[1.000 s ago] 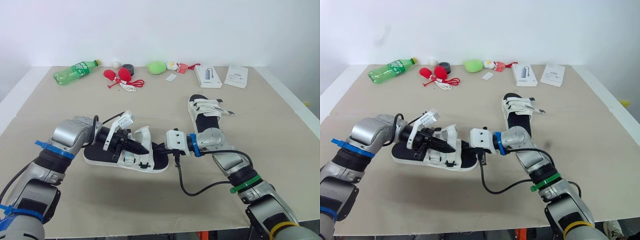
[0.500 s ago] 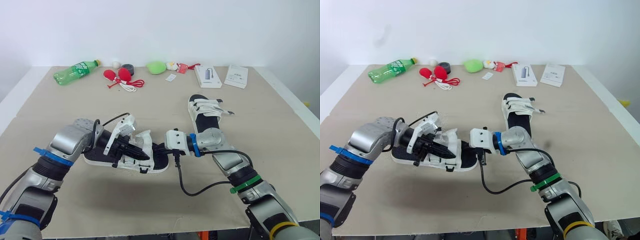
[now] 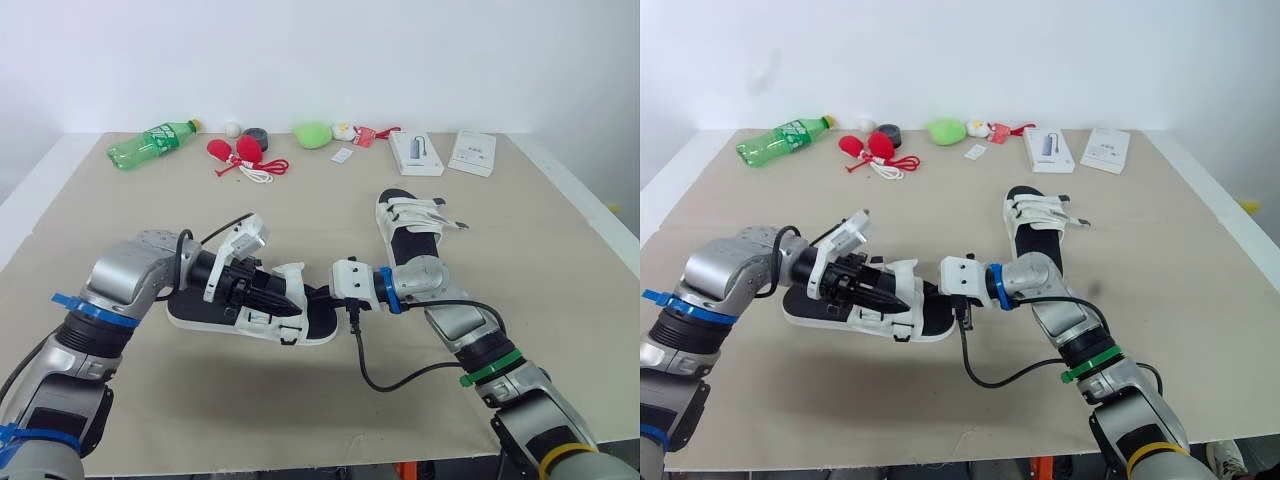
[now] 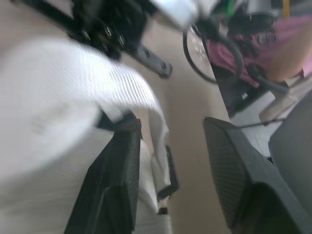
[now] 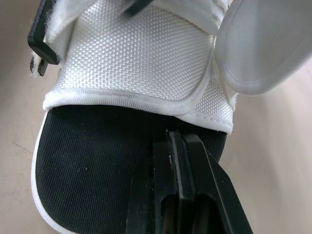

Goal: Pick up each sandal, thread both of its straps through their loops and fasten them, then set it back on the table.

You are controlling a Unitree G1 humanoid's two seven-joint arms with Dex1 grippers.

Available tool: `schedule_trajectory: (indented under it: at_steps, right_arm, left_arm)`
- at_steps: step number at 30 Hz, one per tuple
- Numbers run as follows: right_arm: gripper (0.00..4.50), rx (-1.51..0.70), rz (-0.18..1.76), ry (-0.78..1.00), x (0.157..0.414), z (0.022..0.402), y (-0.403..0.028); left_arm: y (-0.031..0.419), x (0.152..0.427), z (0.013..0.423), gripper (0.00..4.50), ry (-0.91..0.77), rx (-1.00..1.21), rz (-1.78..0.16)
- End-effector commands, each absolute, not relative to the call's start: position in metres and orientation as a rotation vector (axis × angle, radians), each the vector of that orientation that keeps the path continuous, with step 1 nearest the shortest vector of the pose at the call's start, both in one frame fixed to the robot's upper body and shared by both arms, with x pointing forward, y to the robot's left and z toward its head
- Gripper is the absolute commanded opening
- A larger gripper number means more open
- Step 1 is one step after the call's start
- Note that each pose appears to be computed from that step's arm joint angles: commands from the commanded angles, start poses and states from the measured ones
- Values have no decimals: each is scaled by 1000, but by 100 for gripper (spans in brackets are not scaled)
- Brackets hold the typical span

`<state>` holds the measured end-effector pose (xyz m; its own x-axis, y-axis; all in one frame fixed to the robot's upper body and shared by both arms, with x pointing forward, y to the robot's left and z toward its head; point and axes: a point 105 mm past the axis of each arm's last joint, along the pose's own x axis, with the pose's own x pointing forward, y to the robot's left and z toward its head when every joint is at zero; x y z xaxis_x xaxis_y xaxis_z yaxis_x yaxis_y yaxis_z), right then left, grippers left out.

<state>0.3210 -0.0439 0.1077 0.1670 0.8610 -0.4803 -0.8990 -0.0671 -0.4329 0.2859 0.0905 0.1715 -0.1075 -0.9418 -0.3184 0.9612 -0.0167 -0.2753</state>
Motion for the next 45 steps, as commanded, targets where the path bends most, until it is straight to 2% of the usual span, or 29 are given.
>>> schedule_trajectory:
  at_steps: [1, 8, 9, 11, 12, 14, 20, 29, 30, 32, 33, 37, 38, 40, 41, 45]
  right_arm:
    - [0, -791, 1405, 298, 321, 65, -73]
    - [0, -795, 1413, 295, 322, 65, -71]
    - [0, -796, 1414, 294, 323, 65, -70]
    - [0, -797, 1414, 292, 323, 66, -70]
    - [0, -797, 1414, 292, 323, 66, -70]
    - [0, -798, 1414, 293, 322, 65, -71]
    - [0, -798, 1416, 297, 320, 64, -73]
    - [0, -804, 1420, 298, 320, 64, -73]
    - [0, -806, 1421, 297, 320, 64, -73]
    - [0, -808, 1421, 297, 321, 64, -73]
    - [0, -810, 1422, 298, 321, 64, -73]
    - [0, -814, 1422, 298, 322, 65, -74]
    - [0, -814, 1422, 298, 322, 65, -74]
    - [0, -816, 1423, 298, 323, 65, -74]
    - [0, -816, 1423, 298, 323, 66, -74]
    - [0, -817, 1424, 300, 323, 66, -75]
  left_arm:
    - [91, 287, 190, 211, 400, 70, -1580]
    - [88, 288, 183, 211, 376, 90, -1559]
    - [89, 286, 177, 158, 389, 111, -1568]
    - [89, 281, 170, 90, 408, 121, -1582]
    - [88, 278, 168, 31, 413, 119, -1588]
    - [87, 275, 162, 6, 425, 124, -1594]
    - [93, 274, 144, 6, 459, 170, -1574]
    - [97, 268, 142, 6, 499, 168, -1572]
    - [98, 264, 146, 46, 501, 164, -1593]
    - [99, 260, 153, 65, 490, 169, -1616]
    - [99, 259, 155, 99, 486, 174, -1622]
    - [104, 255, 174, 260, 448, 209, -1635]
    - [106, 253, 179, 321, 446, 213, -1637]
    - [112, 251, 188, 369, 445, 229, -1632]
    - [117, 249, 197, 430, 440, 218, -1630]
    - [131, 234, 222, 430, 447, 143, -1641]
